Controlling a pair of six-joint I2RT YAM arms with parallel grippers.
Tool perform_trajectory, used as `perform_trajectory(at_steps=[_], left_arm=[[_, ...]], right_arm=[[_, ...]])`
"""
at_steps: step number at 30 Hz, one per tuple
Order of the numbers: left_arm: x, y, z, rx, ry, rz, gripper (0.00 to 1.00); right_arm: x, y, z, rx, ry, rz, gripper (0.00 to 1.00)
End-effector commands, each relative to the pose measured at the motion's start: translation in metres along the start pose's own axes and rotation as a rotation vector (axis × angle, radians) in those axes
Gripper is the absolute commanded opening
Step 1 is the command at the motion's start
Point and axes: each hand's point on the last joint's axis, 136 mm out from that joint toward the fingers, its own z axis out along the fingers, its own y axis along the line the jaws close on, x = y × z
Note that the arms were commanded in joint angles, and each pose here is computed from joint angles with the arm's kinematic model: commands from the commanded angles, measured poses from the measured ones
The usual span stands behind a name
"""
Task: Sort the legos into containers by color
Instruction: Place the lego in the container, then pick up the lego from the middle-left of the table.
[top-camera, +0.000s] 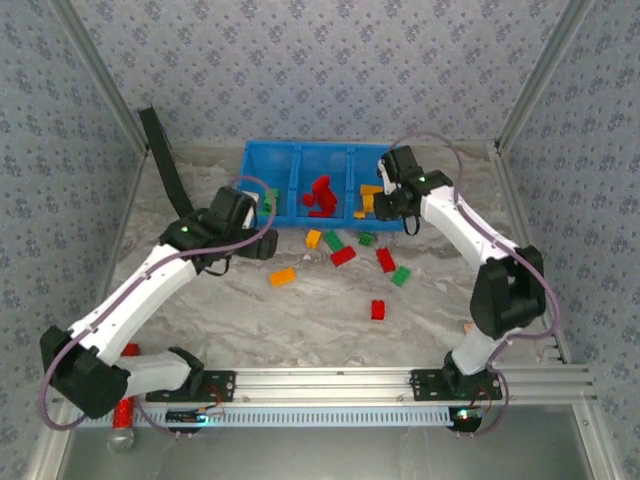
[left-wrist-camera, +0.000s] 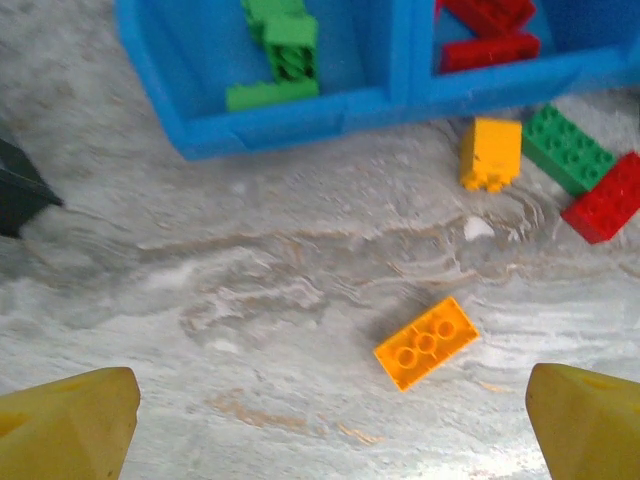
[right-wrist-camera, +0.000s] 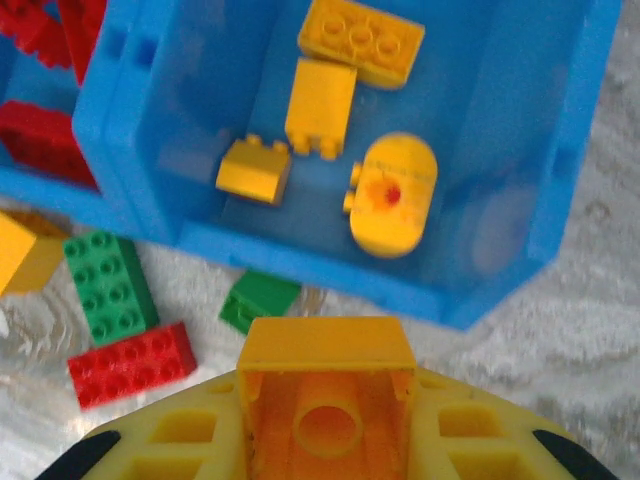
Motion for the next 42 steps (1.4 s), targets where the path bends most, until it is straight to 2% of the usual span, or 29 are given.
perform_trajectory(at_steps=[1, 9, 20, 29, 33, 42], left_arm=[[0.012, -0.021, 0.016, 0.035, 0.062, -0.008, 0.99], [0.022, -0.047, 0.04, 0.064, 0.131, 0.032, 0.99], [0.029, -0.061, 0.056, 0.062, 0.207, 0.058, 0.98], [0.03, -0.105, 0.06, 0.11, 0.241, 0.158, 0.97], [0.033, -0.135, 0.057, 0.169, 0.278, 0.184, 0.94], [0.043, -0.202, 0.048, 0.221, 0.348, 0.145, 0.91]], right_arm=[[-0.016, 0.002, 0.011, -0.017, 0.008, -0.053, 0.3], [-0.033, -0.006, 0.049, 0.004, 0.041, -0.062, 0.32], [-0.02, -0.008, 0.084, -0.015, 0.096, -0.06, 0.37], [-0.021, -0.011, 0.077, -0.039, 0.084, -0.052, 0.5], [-0.024, -0.01, 0.069, -0.046, 0.069, -0.052, 0.51], [-0.038, -0.013, 0.034, -0.059, -0.002, -0.027, 0.54]])
